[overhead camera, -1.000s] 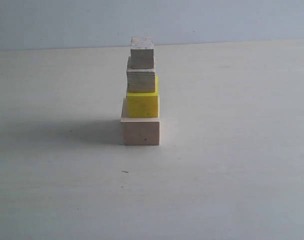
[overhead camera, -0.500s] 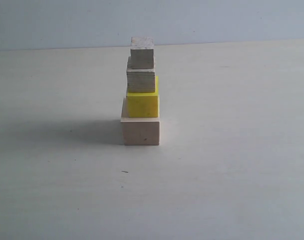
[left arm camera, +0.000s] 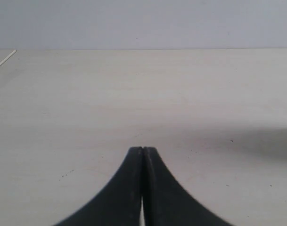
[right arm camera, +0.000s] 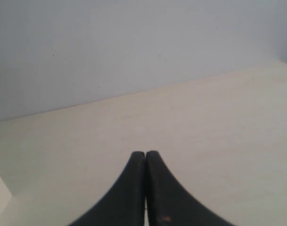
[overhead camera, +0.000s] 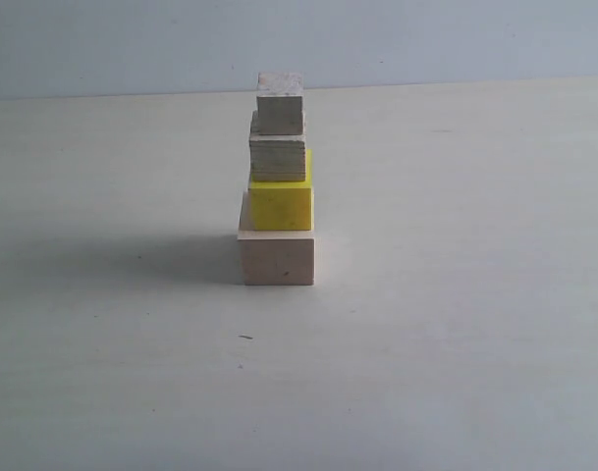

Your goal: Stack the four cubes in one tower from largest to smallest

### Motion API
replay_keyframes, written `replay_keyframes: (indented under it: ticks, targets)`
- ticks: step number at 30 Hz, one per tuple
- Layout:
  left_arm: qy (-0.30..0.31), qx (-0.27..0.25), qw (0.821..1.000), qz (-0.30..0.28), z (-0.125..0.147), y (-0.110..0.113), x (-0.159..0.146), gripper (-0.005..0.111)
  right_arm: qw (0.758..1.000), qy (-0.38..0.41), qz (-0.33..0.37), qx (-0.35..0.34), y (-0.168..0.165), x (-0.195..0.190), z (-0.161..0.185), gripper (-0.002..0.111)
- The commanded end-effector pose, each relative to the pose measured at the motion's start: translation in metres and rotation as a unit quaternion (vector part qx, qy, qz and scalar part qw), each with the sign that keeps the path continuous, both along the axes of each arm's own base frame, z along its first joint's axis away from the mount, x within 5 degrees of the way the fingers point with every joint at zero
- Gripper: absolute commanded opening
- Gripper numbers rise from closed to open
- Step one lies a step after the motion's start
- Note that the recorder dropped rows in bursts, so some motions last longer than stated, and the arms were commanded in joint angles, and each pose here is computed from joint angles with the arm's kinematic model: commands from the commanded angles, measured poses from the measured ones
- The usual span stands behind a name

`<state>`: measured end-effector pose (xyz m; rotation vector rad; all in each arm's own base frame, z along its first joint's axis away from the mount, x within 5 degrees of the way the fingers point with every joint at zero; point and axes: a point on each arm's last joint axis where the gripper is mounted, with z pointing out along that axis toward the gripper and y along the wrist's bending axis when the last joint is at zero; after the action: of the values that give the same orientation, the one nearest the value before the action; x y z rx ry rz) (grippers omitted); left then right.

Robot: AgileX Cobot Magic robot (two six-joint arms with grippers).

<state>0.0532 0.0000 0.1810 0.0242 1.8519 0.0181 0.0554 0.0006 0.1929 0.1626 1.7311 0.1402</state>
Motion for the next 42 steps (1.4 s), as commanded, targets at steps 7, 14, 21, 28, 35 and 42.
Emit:
replay_keyframes:
  ticks: [7,14,21,28,35,42]
  targets:
    - [-0.006,-0.002,1.000,0.002,0.0000,0.0001,0.0000,0.000,0.998,0.005,0.019,-0.052,0.0005,-0.0003,-0.0036,0.000]
    - [-0.006,-0.002,1.000,0.002,0.0000,0.0001,0.0000,0.000,0.997,0.025,0.023,-0.069,0.0005,-0.0010,-0.0072,0.000]
    - [-0.006,-0.002,1.000,0.002,0.0000,0.0001,0.0000,0.000,0.996,0.040,0.025,-0.073,0.0004,-0.0017,-0.0100,0.000]
    - [-0.006,-0.002,1.000,0.002,0.0000,0.0001,0.0000,0.000,0.996,0.041,0.025,-0.072,0.0004,-0.0018,-0.0102,0.000]
    - [-0.006,-0.002,1.000,0.002,0.0000,0.0001,0.0000,0.000,0.996,0.040,0.025,-0.072,0.0004,-0.0017,-0.0099,0.000]
    - [-0.006,-0.002,1.000,0.002,0.0000,0.0001,0.0000,0.000,0.996,0.040,0.025,-0.072,0.0004,-0.0017,-0.0099,0.000]
